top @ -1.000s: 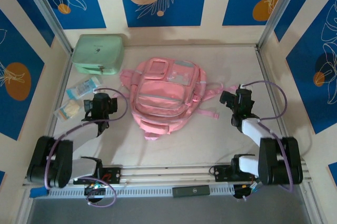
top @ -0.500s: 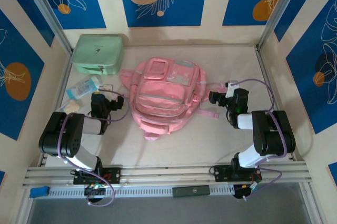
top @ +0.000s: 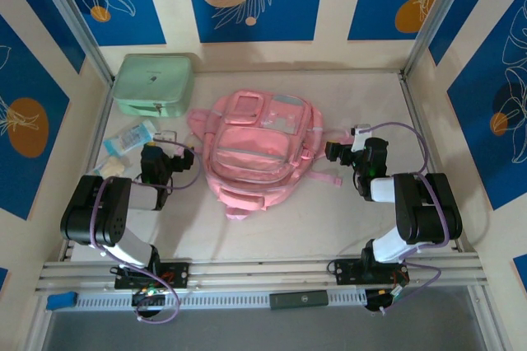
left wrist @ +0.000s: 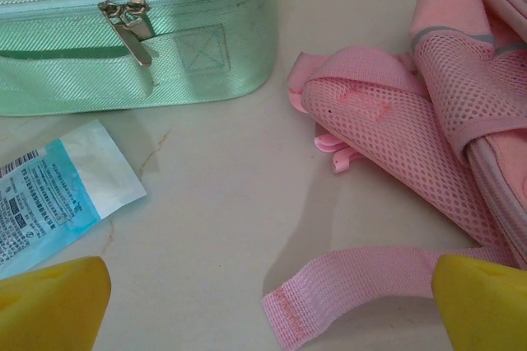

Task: Pack the student bag
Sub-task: Reset both arms

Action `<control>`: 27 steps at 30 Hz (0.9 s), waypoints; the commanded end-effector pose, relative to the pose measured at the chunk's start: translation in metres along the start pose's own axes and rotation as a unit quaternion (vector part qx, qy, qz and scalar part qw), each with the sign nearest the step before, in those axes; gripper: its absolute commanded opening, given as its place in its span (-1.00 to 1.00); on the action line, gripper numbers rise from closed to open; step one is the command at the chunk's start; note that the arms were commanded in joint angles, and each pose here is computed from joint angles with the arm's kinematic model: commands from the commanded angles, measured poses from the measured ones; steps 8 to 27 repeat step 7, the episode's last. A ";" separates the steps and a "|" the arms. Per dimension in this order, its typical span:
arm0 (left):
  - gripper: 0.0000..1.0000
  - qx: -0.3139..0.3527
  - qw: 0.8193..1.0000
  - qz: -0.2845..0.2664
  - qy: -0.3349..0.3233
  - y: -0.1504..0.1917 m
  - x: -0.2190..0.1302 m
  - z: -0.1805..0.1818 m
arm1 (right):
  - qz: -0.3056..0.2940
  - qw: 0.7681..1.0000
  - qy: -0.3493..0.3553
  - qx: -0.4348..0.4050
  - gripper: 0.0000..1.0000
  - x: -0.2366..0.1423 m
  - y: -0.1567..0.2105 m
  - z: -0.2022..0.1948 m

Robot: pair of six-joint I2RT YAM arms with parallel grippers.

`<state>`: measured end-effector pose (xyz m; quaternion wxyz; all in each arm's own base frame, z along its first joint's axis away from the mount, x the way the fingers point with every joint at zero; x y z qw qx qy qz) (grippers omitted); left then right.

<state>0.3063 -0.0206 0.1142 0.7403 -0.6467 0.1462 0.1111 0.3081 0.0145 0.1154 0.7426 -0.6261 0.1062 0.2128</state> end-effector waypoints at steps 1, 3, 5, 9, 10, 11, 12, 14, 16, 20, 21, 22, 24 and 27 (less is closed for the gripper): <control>0.99 -0.004 1.000 -0.016 0.008 -0.008 0.003 0.001 | -0.023 1.000 -0.011 -0.015 0.98 0.002 -0.013 0.002; 0.99 -0.004 1.000 -0.017 0.008 -0.009 0.003 0.001 | -0.023 1.000 -0.013 -0.014 0.98 0.002 -0.014 0.001; 0.99 -0.004 1.000 -0.017 0.009 -0.009 0.003 0.001 | -0.023 1.000 -0.013 -0.014 0.98 0.002 -0.013 0.001; 0.99 -0.003 1.000 -0.018 0.010 -0.009 0.003 0.001 | -0.027 0.999 -0.013 -0.015 0.98 0.000 -0.014 0.002; 0.99 -0.003 1.000 -0.018 0.010 -0.009 0.003 0.001 | -0.027 0.999 -0.013 -0.015 0.98 0.000 -0.014 0.002; 0.99 -0.003 1.000 -0.018 0.010 -0.009 0.003 0.001 | -0.027 0.999 -0.013 -0.015 0.98 0.000 -0.014 0.002; 0.99 -0.003 1.000 -0.018 0.010 -0.009 0.003 0.001 | -0.027 0.999 -0.013 -0.015 0.98 0.000 -0.014 0.002; 0.99 -0.003 1.000 -0.018 0.010 -0.009 0.003 0.001 | -0.027 0.999 -0.013 -0.015 0.98 0.000 -0.014 0.002; 0.99 -0.003 1.000 -0.018 0.010 -0.009 0.003 0.001 | -0.027 0.999 -0.013 -0.015 0.98 0.000 -0.014 0.002; 0.99 -0.003 1.000 -0.018 0.010 -0.009 0.003 0.001 | -0.027 0.999 -0.013 -0.015 0.98 0.000 -0.014 0.002; 0.99 -0.003 1.000 -0.018 0.010 -0.009 0.003 0.001 | -0.027 0.999 -0.013 -0.015 0.98 0.000 -0.014 0.002; 0.99 -0.003 1.000 -0.018 0.010 -0.009 0.003 0.001 | -0.027 0.999 -0.013 -0.015 0.98 0.000 -0.014 0.002; 0.99 -0.003 1.000 -0.018 0.010 -0.009 0.003 0.001 | -0.027 0.999 -0.013 -0.015 0.98 0.000 -0.014 0.002; 0.99 -0.003 1.000 -0.018 0.010 -0.009 0.003 0.001 | -0.027 0.999 -0.013 -0.015 0.98 0.000 -0.014 0.002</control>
Point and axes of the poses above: each hand's point on the last joint's axis, 136 mm out from that joint toward the fingers, its own x axis out along the fingers, its own z axis along the line the jaws close on, y = z × x, the point moved 9 cm from there along -x, back along the fingers, and after that the axes turned 2 degrees about x, right-handed, at the moved point
